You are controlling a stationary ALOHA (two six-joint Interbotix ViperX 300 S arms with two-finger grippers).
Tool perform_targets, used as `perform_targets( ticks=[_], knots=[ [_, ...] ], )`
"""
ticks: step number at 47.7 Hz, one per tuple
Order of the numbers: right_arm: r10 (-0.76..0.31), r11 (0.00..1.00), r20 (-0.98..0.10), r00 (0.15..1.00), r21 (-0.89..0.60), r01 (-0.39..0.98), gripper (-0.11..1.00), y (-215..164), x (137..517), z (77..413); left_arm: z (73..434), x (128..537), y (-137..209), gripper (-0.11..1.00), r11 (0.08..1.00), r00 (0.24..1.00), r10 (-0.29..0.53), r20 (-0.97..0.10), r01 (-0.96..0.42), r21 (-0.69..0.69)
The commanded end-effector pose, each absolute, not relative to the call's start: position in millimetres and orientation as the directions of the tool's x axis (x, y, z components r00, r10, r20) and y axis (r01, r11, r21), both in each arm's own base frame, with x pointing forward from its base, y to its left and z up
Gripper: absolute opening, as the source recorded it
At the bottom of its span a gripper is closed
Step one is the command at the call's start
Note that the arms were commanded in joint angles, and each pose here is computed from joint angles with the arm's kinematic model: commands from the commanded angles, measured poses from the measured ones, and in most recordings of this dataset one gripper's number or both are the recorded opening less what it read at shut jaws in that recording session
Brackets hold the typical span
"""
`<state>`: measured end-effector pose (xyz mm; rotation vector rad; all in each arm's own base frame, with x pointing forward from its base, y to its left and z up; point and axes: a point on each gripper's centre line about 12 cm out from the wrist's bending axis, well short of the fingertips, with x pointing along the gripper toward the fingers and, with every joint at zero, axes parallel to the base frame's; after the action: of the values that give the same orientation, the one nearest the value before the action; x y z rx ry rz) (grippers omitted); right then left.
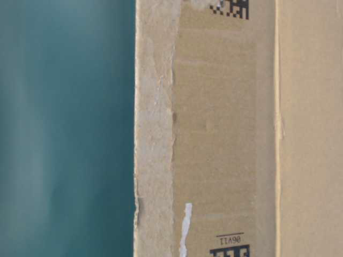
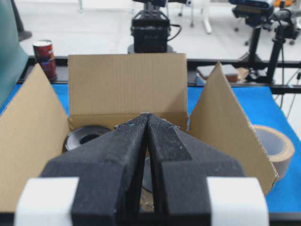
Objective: Close the cardboard box.
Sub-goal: 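Move both grippers inward toward the left and right side flaps of the box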
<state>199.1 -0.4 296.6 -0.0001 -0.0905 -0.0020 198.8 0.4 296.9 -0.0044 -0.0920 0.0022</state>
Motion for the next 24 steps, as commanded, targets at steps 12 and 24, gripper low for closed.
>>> perform_targets(
  ticks=[12,24],
  knots=[
    [-0.002,0.999,-0.054,0.999,0.037,0.004,0.00,-0.4,191.6,299.7,300.2,179.2,-0.5,0.00,0.999,1.000,-0.002,-0.026,0.001,-0.032],
    [0.008,0.998,-0.278,0.960,0.059,0.009,0.00,0.9,178.0,278.0,272.5,161.3,-1.6,0.00,0.999,0.963,-0.013,-0.268,0.003,-0.037]
  ],
)
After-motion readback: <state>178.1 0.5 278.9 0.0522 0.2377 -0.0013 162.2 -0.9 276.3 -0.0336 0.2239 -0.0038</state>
